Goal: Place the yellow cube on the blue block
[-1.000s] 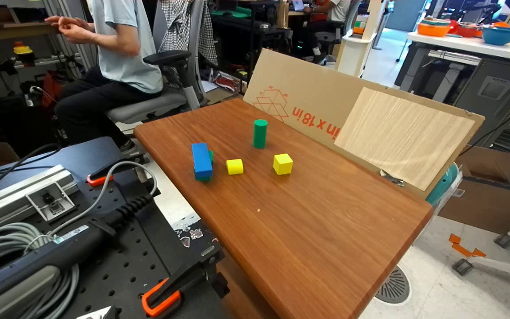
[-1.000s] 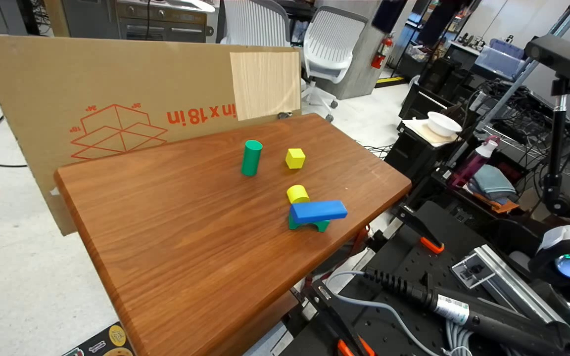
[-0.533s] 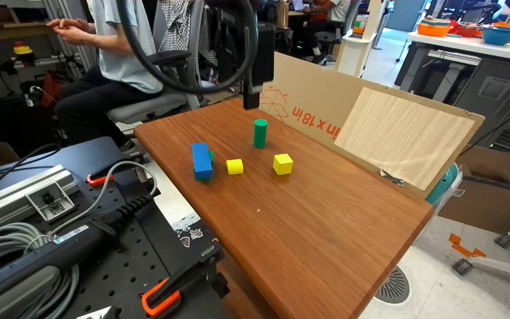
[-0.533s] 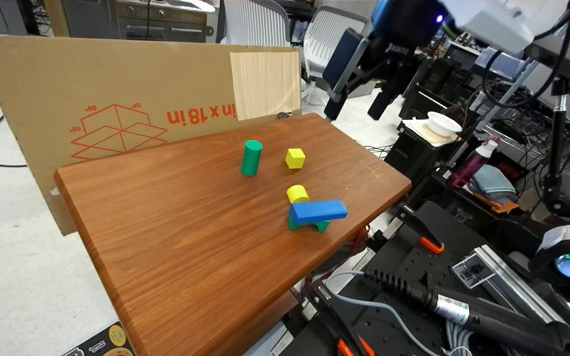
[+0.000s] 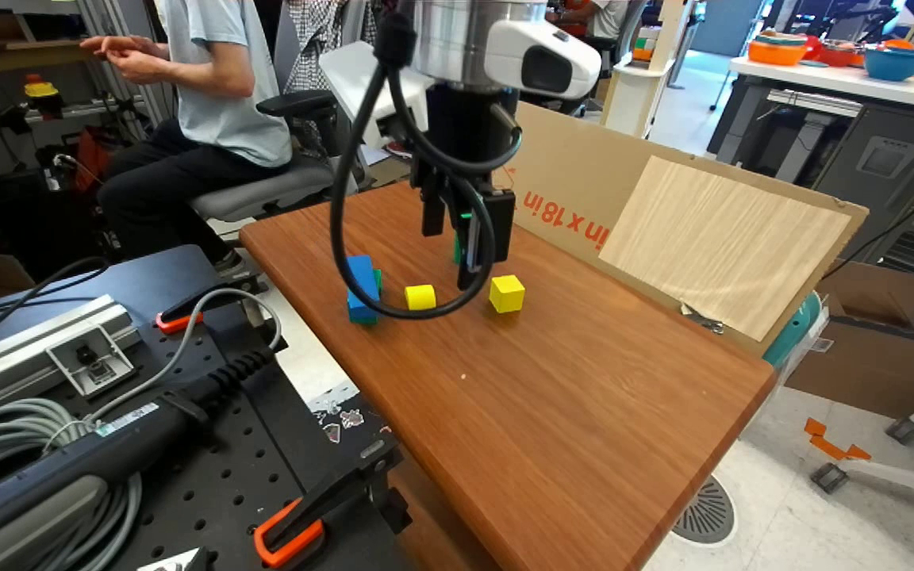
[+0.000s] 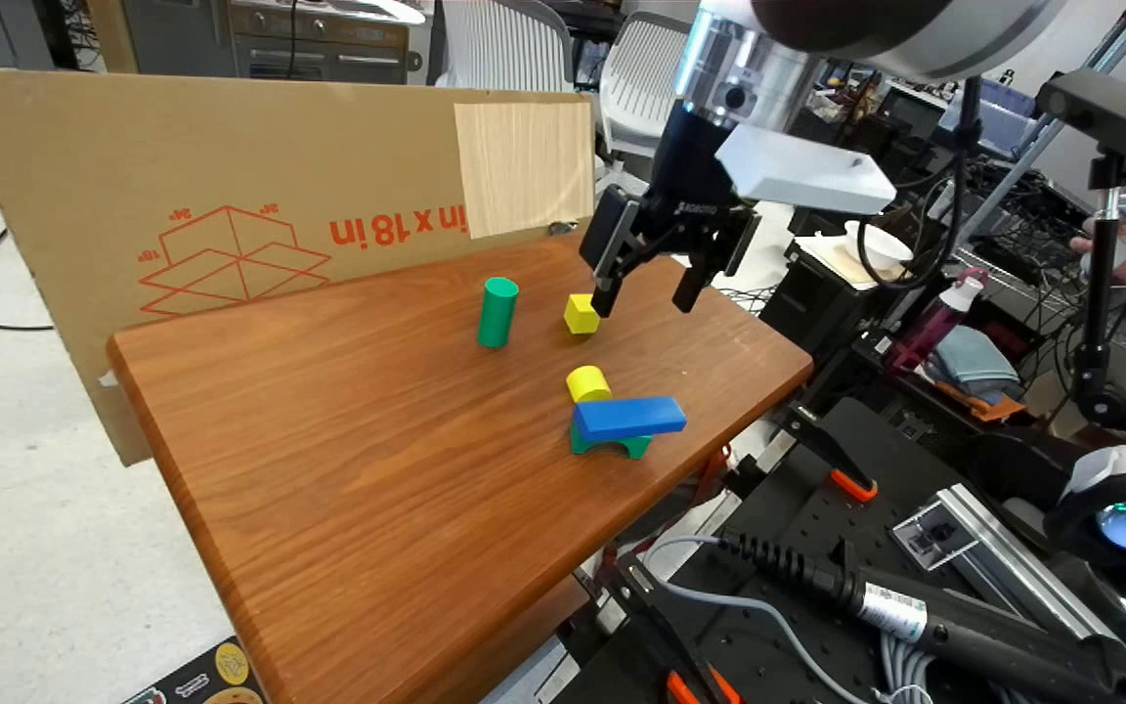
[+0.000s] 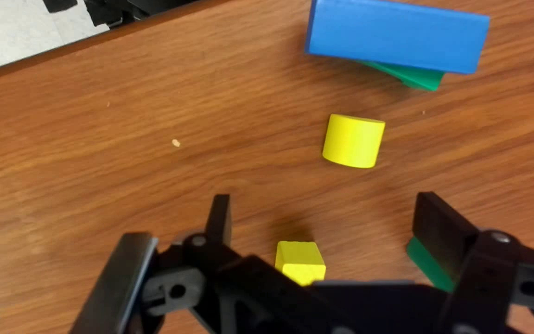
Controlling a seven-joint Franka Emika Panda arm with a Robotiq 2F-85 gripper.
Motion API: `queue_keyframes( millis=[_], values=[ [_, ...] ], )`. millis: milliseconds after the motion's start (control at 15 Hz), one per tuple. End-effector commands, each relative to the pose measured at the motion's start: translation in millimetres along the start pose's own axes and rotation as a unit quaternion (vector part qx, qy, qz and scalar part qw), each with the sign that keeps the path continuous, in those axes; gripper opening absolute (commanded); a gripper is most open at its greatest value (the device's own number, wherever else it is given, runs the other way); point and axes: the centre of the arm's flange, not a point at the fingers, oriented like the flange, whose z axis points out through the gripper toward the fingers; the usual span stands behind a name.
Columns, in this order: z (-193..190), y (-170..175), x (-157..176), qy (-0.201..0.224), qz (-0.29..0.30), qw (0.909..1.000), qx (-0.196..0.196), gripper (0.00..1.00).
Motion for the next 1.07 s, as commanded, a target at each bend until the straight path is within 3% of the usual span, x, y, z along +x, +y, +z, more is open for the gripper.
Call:
queue_keyframes(
  millis=[0, 800, 867, 1000],
  values=[
    [20, 0, 36, -0.007, -0.015, 0.9999, 0.003, 1.00],
    [65, 1, 85, -0.006, -0.028, 0.9995, -0.014, 1.00],
    [68, 2, 87, -0.007, -0.029, 0.9994, -0.015, 0.75],
    [72, 2, 89, -0.007, -0.033, 0.9992, -0.019, 0.66]
  ],
)
